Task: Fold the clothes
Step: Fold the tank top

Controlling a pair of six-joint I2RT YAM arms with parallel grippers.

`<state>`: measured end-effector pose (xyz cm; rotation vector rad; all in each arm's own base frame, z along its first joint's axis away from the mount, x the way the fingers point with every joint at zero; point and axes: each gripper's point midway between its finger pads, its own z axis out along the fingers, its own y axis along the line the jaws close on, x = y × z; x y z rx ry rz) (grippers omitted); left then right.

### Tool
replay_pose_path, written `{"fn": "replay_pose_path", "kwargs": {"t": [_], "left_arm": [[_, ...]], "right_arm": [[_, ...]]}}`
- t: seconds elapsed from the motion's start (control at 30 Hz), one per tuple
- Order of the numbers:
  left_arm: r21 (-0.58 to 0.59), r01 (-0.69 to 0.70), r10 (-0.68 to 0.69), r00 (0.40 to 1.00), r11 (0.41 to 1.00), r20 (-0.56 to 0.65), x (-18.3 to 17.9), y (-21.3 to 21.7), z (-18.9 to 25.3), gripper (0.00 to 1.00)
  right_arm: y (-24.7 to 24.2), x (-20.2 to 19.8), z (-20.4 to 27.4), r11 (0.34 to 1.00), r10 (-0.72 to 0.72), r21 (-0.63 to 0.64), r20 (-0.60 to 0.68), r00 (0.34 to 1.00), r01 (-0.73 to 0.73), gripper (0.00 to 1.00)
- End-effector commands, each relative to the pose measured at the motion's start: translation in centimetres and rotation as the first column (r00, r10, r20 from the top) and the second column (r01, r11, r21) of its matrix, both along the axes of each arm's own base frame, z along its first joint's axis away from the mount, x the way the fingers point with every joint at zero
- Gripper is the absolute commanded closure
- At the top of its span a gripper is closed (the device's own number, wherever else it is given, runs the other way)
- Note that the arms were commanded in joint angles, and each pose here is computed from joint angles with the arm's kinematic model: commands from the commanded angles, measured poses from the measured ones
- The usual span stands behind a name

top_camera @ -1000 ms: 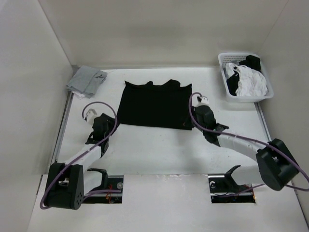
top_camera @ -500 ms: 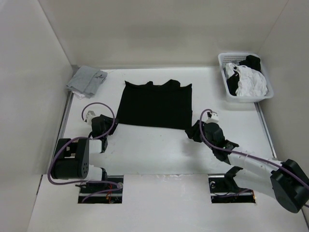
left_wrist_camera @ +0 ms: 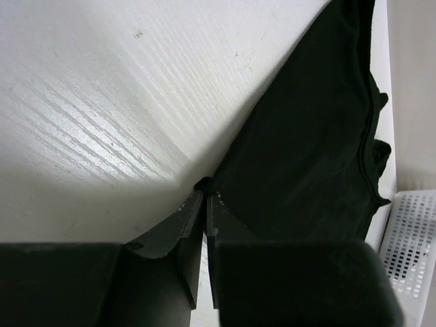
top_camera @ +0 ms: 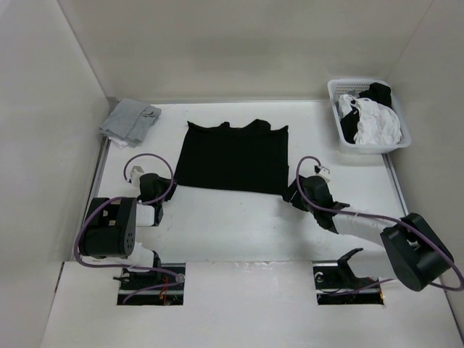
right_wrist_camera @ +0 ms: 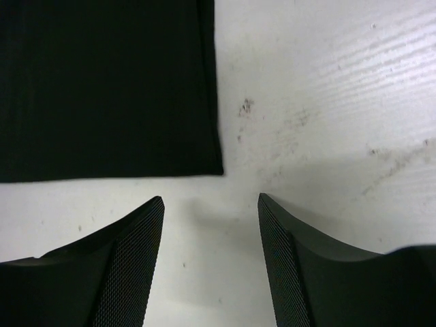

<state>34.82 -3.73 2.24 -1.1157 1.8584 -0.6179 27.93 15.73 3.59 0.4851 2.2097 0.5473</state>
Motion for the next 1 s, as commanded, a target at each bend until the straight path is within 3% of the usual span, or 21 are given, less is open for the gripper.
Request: {"fn": "replay_pose_path", "kwargs": {"t": [0.0,0.1,0.2,0.37,0.43,0.63,0.83,0.97], "left_arm": [[0.013,-0.017,0.016,0.998,1.0,0.053,0.8,0.1,1.6,0.96],[0.014,-0.01,0.009,0.998,1.0,0.054,0.7,-0.1,1.6,0.98],[0.013,-0.01,0.009,0.999,1.0,0.052,0.5,0.0,1.6,0.98],[0.006,-0.008,0.008,0.997,1.0,0.08,0.6,-0.1,2.5,1.0],[-0.001,0.001,-0.001,0.992,1.0,0.122,0.7,-0.3,4.1,1.0],[0.016,0.029,-0.033,0.935,0.999,0.353,-1.3,-0.8,15.2,1.0],[0.126,-0.03,-0.051,0.803,0.992,0.594,-9.6,0.7,29.9,1.0],[0.147,-0.041,-0.069,0.738,0.988,0.671,-14.6,0.7,35.5,1.0]], "right_arm": [[0.6,2.5,1.3,0.998,-0.048,0.043,0.029,0.998,0.047,0.39],[1.1,3.1,0.4,0.995,-0.072,0.077,0.009,0.997,0.071,0.46],[1.5,3.4,-0.1,0.991,-0.096,0.097,-0.011,0.995,0.096,0.59],[1.2,3.9,-0.4,0.984,-0.144,0.108,0.005,0.99,0.142,0.88],[1.1,3.9,0.8,0.983,-0.148,0.115,0.044,0.988,0.142,0.92],[1.5,1.1,10.8,0.995,-0.055,0.098,0.281,0.958,0.029,0.95],[-1.8,-5.8,23.4,0.997,-0.006,0.072,0.48,0.877,-0.032,0.95],[-3.8,-9.6,30.1,0.991,0.015,0.102,0.556,0.831,-0.086,0.95]]}}
